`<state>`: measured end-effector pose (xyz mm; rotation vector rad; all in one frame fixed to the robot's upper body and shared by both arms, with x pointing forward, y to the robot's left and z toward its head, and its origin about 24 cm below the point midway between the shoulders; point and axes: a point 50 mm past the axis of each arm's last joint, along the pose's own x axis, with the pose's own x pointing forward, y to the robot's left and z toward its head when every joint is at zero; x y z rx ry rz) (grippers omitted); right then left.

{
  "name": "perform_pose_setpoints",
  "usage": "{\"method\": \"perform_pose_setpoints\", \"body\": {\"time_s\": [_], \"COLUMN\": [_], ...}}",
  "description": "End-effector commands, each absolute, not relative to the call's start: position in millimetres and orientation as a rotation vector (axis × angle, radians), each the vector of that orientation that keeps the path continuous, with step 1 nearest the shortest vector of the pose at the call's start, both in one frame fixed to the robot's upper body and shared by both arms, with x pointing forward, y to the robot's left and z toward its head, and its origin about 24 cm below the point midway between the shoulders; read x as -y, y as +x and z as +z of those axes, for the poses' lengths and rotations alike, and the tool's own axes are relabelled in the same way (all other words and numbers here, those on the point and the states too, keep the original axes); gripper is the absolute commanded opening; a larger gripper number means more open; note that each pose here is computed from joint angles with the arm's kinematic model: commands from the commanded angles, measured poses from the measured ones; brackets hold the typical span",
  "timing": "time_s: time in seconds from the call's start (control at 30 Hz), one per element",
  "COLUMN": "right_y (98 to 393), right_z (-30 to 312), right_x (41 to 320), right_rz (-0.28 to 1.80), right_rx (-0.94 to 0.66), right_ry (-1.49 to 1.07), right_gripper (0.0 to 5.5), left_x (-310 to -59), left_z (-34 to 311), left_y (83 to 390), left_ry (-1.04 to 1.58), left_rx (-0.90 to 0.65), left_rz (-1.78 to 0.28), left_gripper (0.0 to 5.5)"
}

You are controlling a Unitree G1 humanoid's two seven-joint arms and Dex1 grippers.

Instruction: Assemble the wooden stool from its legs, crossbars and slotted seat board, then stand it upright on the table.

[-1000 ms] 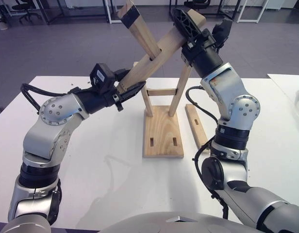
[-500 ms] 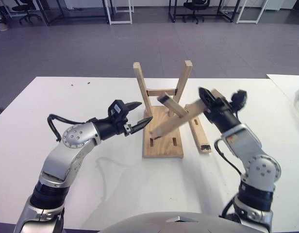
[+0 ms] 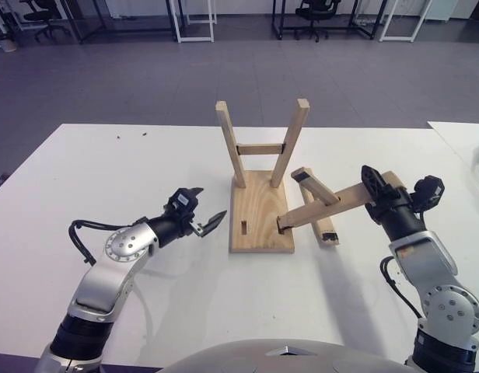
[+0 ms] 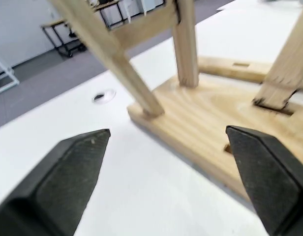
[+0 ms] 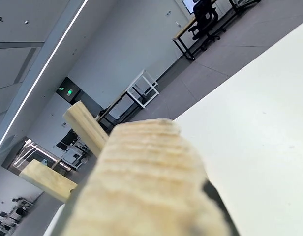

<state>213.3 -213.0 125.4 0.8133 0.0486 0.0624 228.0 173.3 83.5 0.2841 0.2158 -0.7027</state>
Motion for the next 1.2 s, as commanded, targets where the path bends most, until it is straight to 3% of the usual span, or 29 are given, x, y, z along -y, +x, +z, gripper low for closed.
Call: {"method": "perform_pose_setpoints", "body": {"time_s": [0.03, 0.27, 0.53, 0.7, 0.83, 0.93, 1.1, 1.2], "right_y": [212.0, 213.5, 224.7, 242.3, 243.0, 241.4, 258.6, 259.3], "right_z": [121.2, 121.4, 127.6, 142.2, 104.3, 78.0, 139.7, 183.4], "right_x": [218.2, 214.1, 209.6, 181.9, 160.7, 169.2, 158.0, 152.8], "right_rz": [0.036, 0.047, -0.042, 0.091, 0.205, 0.145, 0.209, 0.272], "right_rx": [-0.103, -0.138, -0.174, -0.158, -0.307, -0.381, -0.073, 0.129], "right_ry": [0.837, 0.798, 0.363, 0.122, 0.003, 0.004, 0.154, 0.230], "right_gripper": [1.02, 1.02, 1.07, 1.08, 1.04, 1.08, 1.08, 1.79], "left_x": [-175.8, -176.5, -176.4, -175.0, -170.6, -170.2, -167.5, -167.6], "left_z": [77.2, 75.1, 76.0, 80.3, 80.2, 80.9, 80.4, 79.7], "left_y": [227.4, 230.8, 231.6, 235.1, 236.0, 238.2, 238.0, 238.4], "left_ry": [0.299, 0.313, 0.330, 0.336, 0.335, 0.341, 0.343, 0.350], "left_rx": [-0.226, -0.216, -0.202, -0.176, -0.167, -0.165, -0.162, -0.163], "left_rz": [-0.679, -0.661, -0.649, -0.638, -0.649, -0.650, -0.654, -0.651], "left_gripper": [4.34, 4.34, 4.34, 4.34, 4.34, 4.34, 4.34, 4.34]}}
